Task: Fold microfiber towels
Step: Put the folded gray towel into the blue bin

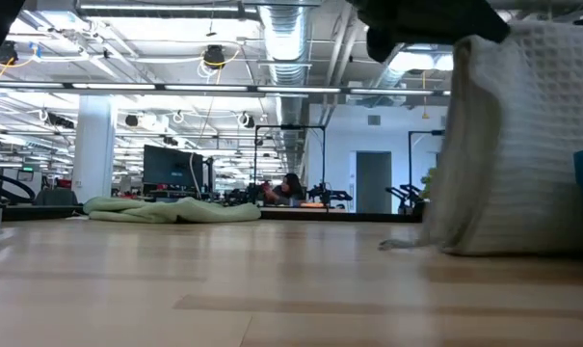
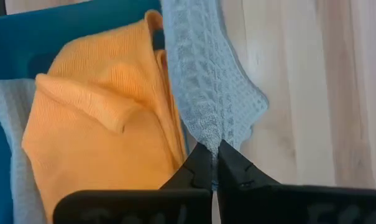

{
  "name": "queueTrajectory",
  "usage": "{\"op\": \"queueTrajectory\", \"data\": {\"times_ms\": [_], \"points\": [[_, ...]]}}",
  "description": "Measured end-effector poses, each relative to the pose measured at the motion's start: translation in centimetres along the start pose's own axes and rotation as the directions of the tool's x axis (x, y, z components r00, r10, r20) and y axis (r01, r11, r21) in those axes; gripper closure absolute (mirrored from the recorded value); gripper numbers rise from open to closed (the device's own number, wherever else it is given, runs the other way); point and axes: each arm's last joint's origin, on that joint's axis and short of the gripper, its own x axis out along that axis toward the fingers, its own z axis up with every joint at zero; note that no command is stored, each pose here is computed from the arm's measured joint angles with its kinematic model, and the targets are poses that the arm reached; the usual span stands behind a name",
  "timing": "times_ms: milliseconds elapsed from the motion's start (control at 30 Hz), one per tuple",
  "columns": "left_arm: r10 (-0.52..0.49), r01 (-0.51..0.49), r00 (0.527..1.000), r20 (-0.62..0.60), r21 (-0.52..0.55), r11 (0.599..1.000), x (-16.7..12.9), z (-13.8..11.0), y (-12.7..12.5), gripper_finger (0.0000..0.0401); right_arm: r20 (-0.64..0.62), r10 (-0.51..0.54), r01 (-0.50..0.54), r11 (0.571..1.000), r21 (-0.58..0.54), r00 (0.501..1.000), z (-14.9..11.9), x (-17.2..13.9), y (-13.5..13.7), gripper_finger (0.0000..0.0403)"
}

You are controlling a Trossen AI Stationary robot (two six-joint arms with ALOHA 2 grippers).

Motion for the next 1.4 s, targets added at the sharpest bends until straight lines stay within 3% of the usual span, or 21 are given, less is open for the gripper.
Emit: {"op": "queueTrajectory", "data": {"times_ms": [333, 667, 967, 1400], "points": [[-0.012, 0.008, 0.994, 0.107, 0.04, 0.999, 0.1, 0.9, -1.5, 0.0401, 0.022, 0.044, -0.045, 0.996, 0.071, 0.999, -2.5, -0.8, 1.6, 0.0388], [-0.03, 0.009, 0.982, 0.185, 0.115, 0.993, 4.1, 0.7, -2.4, 0.0401, -0.032, 0.081, -0.077, 0.991, 0.112, 0.996, -4.4, -1.4, 2.3, 0.0388], [-0.063, 0.043, 0.99, 0.127, 0.154, 0.987, 4.8, 3.3, -3.2, 0.0401, -0.028, 0.135, -0.128, 0.978, 0.164, 0.991, -6.1, -1.9, 3.2, 0.0386], [-0.15, 0.139, 0.988, 0.029, 0.231, 0.963, 6.3, 1.7, -5.2, 0.0401, -0.01, 0.223, -0.219, 0.964, 0.15, 0.975, -6.4, -1.0, 5.6, 0.0387]]}}
